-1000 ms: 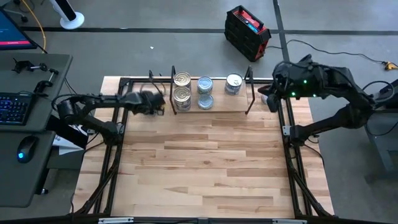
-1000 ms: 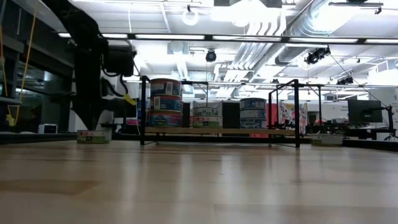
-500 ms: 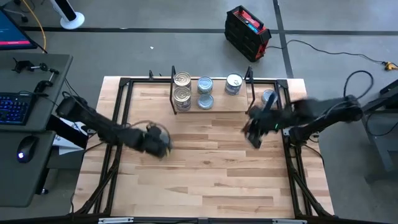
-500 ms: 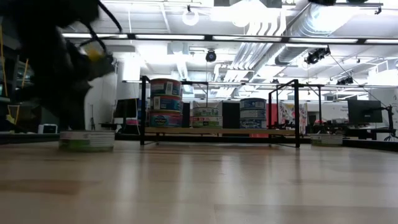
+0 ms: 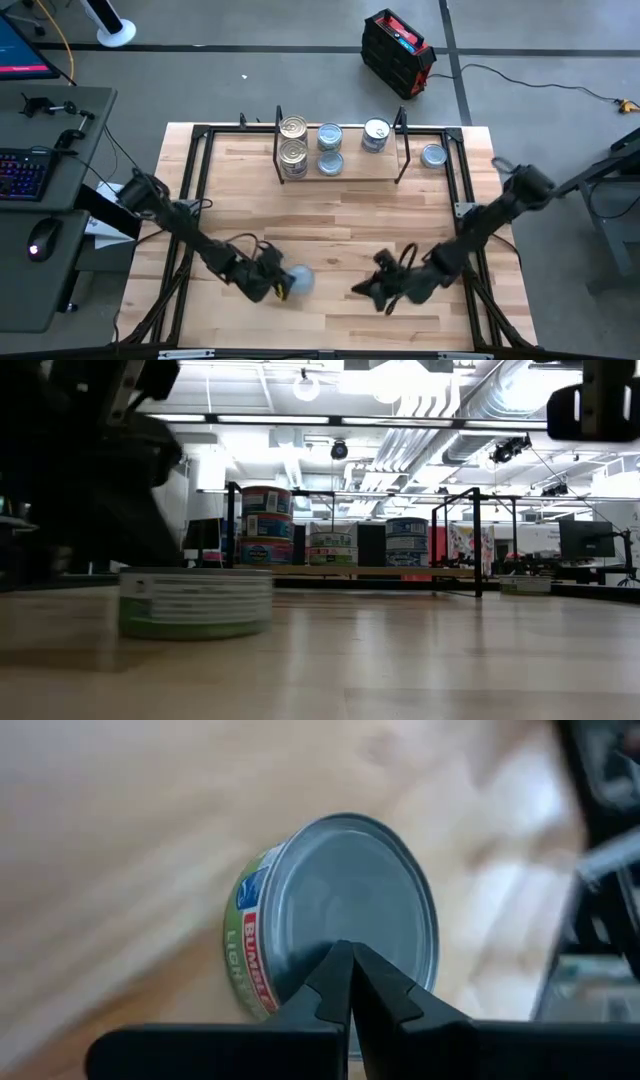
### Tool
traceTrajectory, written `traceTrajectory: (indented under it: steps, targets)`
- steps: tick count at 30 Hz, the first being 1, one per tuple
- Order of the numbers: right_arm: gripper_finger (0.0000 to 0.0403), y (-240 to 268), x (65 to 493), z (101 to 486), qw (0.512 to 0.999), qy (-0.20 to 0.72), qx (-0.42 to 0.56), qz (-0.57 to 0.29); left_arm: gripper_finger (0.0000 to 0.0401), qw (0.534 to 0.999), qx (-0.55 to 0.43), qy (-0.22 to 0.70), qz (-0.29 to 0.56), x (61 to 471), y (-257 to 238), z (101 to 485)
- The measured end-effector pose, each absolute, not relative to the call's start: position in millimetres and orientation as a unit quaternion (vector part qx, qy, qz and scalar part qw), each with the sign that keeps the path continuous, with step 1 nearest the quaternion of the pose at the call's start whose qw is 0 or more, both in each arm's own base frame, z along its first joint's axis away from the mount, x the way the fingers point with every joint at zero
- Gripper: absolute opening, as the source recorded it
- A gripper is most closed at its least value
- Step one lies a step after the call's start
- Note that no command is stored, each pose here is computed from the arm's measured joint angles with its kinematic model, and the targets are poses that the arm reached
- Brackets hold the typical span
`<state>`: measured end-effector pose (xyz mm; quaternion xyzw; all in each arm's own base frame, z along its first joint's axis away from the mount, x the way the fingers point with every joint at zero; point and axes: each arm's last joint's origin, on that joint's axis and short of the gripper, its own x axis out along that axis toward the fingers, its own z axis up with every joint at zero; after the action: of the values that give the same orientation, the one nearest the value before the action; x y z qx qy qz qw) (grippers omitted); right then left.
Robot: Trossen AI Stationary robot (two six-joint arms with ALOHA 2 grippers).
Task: Stack canned seafood by type on shelf
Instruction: Stack the green white tuna can on top of the other green white tuna can on the shelf
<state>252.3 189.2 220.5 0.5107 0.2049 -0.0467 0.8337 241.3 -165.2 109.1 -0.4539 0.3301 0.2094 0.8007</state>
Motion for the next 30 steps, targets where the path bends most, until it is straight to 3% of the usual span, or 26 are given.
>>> traceTrajectory:
  steps: [9,15,20,30]
  targets:
    - [0.0,213.2,306.2,171.0,0.816,0.318,0.479,-0.059,0.0,0.899,-0.231,0.364,0.07,288.7,-187.0,134.6]
    - [0.0,210.4,342.5,134.1,0.814,0.414,0.401,-0.072,0.0,0.906,-0.134,0.398,0.048,278.6,-199.4,138.6]
    - [0.0,196.3,356.0,127.0,0.824,0.451,0.327,-0.105,0.0,0.913,-0.053,0.402,0.043,273.3,-200.8,137.8]
    - [0.0,169.4,378.0,135.0,0.852,0.425,0.289,-0.098,0.0,0.913,-0.01,0.406,0.038,276.1,-195.5,137.3]
